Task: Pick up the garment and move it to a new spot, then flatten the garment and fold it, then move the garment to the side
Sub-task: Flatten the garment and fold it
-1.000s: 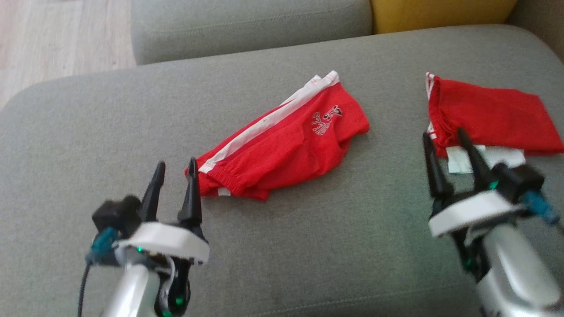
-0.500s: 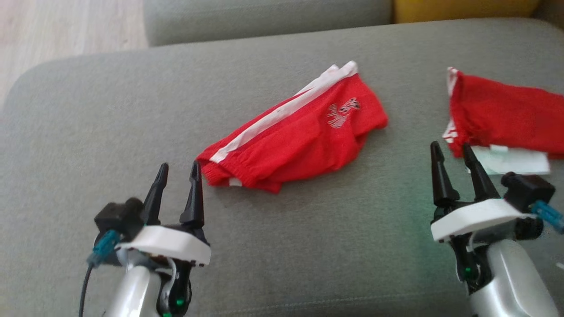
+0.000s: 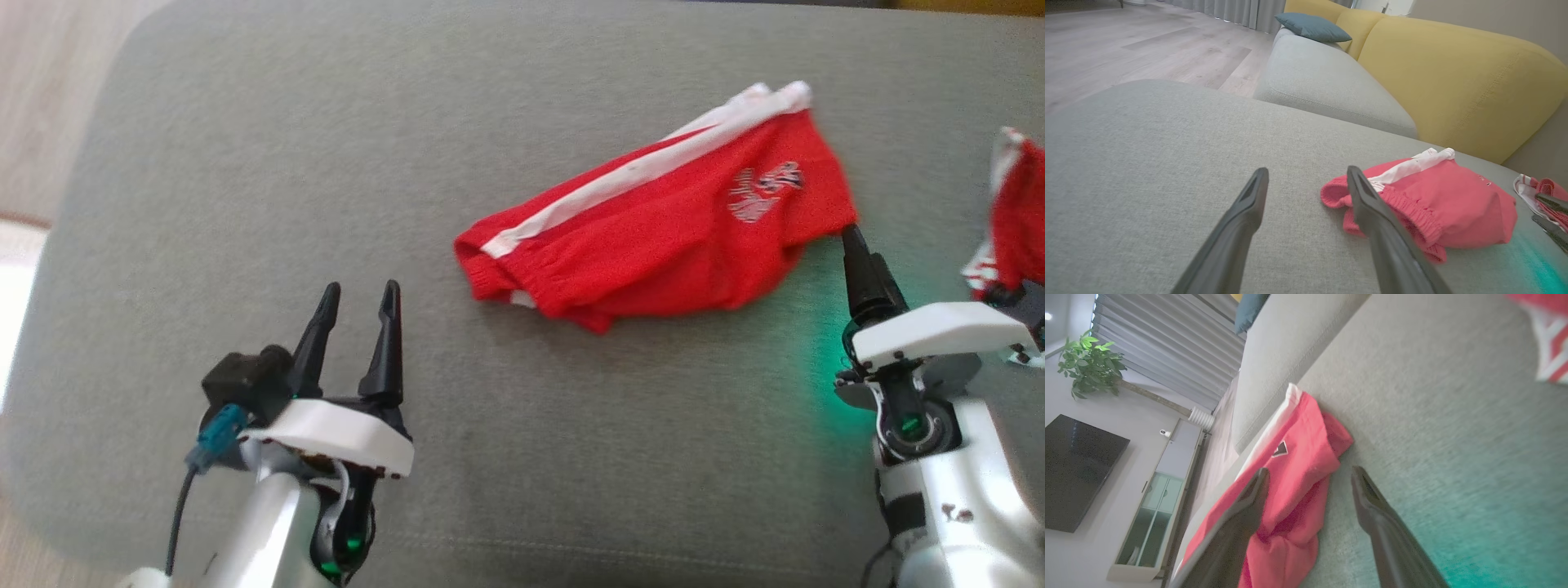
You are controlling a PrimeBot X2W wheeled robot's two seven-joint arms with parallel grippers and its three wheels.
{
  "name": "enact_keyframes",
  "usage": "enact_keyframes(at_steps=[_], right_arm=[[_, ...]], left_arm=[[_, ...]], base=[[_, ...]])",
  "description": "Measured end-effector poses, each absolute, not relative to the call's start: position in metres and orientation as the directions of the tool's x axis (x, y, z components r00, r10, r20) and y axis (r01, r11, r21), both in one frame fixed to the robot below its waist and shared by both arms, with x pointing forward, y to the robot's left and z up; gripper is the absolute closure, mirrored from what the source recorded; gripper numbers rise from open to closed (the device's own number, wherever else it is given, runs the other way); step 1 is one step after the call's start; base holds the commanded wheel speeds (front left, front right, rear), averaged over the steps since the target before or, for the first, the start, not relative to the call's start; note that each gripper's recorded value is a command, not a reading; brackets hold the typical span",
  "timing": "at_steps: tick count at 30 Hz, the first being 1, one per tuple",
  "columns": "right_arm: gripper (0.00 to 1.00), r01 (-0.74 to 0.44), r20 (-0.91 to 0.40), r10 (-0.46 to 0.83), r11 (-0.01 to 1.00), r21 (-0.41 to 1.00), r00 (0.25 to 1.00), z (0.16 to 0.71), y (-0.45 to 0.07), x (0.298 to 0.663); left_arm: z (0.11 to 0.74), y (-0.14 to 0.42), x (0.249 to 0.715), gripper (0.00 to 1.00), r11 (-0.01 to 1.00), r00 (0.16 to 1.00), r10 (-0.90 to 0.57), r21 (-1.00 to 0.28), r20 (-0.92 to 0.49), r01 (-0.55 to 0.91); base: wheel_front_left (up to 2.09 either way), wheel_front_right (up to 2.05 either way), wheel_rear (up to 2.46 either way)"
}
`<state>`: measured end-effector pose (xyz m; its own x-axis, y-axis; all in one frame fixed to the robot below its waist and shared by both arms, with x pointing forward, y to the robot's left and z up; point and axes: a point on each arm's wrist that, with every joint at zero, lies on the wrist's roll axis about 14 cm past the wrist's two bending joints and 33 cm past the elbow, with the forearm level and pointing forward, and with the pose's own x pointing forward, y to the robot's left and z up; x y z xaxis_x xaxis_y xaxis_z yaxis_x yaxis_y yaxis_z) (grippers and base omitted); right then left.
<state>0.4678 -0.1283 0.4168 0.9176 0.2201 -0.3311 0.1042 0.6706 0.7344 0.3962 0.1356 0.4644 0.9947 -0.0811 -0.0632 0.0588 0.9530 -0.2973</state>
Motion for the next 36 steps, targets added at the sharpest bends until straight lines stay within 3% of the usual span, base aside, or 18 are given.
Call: enact_keyframes(at_steps=[9,24,25,26,36], right_arm=[[0.00,0.209,-0.436,0.243,0.617,0.759,0.867,0.383,-0.112,0.495],[0.00,0.195,-0.503,0.300,0.672,0.715,0.811,0.378,-0.082,0.545],[0.78,0.194,-0.505,0.300,0.674,0.712,0.810,0.379,-0.082,0.546],[1.00,0.191,-0.502,0.295,0.679,0.709,0.813,0.380,-0.083,0.547],[1.00,0.235,-0.424,0.194,0.599,0.765,0.885,0.398,-0.116,0.534]], left_arm=[[0.456,0.156,0.389,0.00,0.958,0.995,-0.014,-0.286,-0.096,-0.014],[0.447,0.166,0.391,0.00,0.959,0.992,0.025,-0.279,-0.126,-0.059],[0.446,0.166,0.391,0.00,0.959,0.992,0.025,-0.278,-0.127,-0.060],[0.446,0.165,0.392,0.00,0.959,0.991,0.024,-0.278,-0.128,-0.059],[0.454,0.140,0.408,0.00,0.954,0.994,-0.052,-0.299,-0.095,0.021]], base=[[0.00,0.00,0.00],[0.00,0.00,0.00],[0.00,0.00,0.00],[0.00,0.00,0.00],[0.00,0.00,0.00]])
